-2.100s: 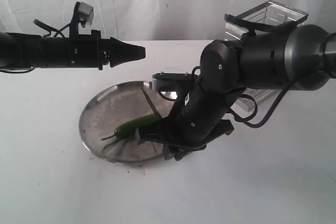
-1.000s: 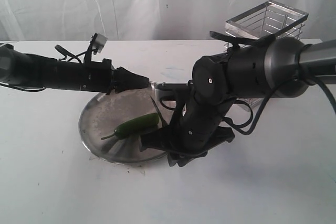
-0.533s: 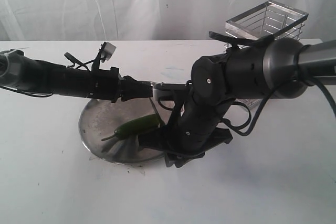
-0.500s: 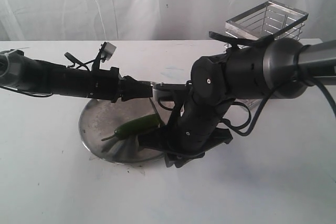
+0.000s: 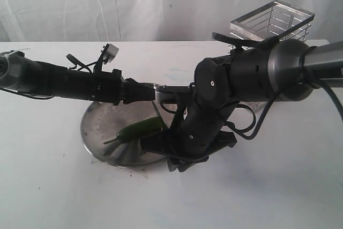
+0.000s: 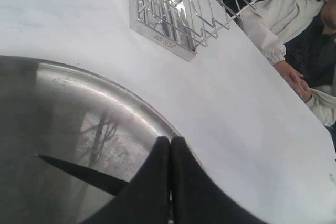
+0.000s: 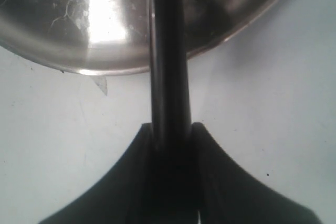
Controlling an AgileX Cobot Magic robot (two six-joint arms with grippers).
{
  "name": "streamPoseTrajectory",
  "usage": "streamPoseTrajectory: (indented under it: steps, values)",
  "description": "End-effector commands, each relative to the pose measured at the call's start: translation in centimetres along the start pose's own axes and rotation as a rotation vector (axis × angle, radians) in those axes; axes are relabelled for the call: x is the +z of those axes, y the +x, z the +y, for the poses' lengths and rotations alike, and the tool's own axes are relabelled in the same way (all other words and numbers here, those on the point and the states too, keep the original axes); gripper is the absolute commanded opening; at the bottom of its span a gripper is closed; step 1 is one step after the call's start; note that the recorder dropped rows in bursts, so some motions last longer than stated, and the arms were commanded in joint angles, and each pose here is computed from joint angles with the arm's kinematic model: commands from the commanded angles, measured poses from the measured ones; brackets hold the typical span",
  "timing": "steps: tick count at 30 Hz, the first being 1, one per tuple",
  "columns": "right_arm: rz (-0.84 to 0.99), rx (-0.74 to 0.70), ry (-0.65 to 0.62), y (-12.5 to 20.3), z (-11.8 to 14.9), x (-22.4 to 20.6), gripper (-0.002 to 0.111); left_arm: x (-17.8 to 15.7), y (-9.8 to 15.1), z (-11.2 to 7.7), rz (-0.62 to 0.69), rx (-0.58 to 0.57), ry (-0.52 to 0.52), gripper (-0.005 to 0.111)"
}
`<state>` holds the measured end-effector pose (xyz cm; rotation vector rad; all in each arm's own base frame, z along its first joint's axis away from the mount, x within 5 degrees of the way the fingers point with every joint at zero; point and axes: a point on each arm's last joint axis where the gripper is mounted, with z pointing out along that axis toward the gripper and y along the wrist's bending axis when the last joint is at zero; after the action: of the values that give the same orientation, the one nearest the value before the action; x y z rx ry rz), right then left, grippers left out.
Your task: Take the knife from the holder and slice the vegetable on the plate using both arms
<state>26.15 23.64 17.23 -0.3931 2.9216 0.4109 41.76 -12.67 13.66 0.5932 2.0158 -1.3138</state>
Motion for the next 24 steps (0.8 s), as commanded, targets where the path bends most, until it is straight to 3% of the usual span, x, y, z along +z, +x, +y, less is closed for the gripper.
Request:
streamPoseTrajectory:
  steps: [1,17,24]
  values:
    - [0.001,-0.004,-0.004,0.0,0.1,-0.2,0.000,0.1,0.2,0.0,0.005,0.005,0.005,0.000]
    - [0.003,-0.006,-0.002,0.0,0.1,-0.2,0.000,0.8,2.0,1.7,0.025,-0.045,-0.018,0.000]
    - [0.016,-0.006,0.002,0.1,0.0,-0.2,0.000,0.8,1.6,1.4,0.010,-0.026,0.017,0.000]
